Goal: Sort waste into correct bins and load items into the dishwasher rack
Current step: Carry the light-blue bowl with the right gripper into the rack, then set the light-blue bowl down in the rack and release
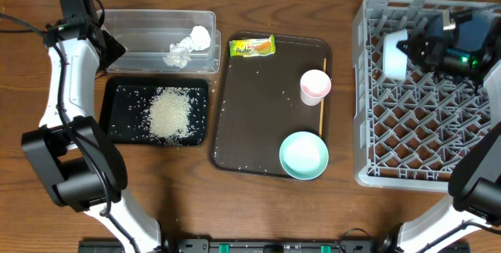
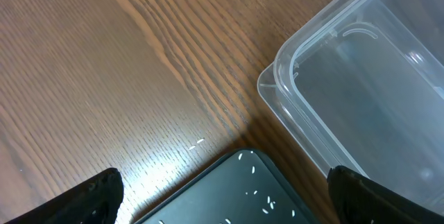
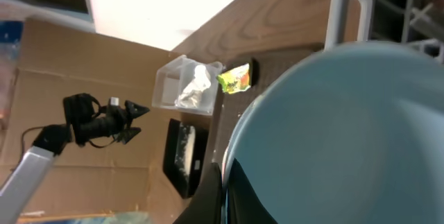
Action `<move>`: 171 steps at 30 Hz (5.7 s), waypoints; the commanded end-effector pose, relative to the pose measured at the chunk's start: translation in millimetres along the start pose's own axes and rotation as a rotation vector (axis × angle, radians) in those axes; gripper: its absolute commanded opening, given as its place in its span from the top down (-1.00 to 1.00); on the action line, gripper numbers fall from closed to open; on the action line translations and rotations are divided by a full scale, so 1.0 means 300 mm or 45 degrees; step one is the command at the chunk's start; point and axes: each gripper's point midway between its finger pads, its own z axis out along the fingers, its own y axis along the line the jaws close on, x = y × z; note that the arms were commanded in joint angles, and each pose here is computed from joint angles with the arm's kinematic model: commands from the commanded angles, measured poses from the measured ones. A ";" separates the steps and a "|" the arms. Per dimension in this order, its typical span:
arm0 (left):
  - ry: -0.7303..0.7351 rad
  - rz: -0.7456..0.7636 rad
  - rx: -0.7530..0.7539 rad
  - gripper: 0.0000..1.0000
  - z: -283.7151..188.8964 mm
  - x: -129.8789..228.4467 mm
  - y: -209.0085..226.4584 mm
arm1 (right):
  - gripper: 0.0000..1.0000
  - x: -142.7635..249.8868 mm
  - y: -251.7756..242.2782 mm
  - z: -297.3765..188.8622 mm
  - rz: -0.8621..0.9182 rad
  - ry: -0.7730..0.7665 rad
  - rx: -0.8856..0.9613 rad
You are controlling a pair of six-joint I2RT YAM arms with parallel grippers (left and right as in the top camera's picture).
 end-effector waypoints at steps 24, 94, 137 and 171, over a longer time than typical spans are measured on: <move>0.008 -0.010 -0.014 -0.92 0.012 0.005 0.005 | 0.98 0.068 -0.265 -0.133 0.270 -0.020 0.550; 0.008 -0.009 -0.014 -0.92 0.012 0.005 0.005 | 0.39 0.095 -0.308 -0.314 0.339 -0.106 1.010; 0.008 -0.010 -0.014 -0.92 0.012 0.005 0.005 | 0.97 -0.032 -0.329 -0.185 0.139 -0.229 1.210; 0.008 -0.009 -0.014 -0.92 0.012 0.005 0.005 | 0.97 -0.020 -0.323 -0.206 0.082 -0.195 1.255</move>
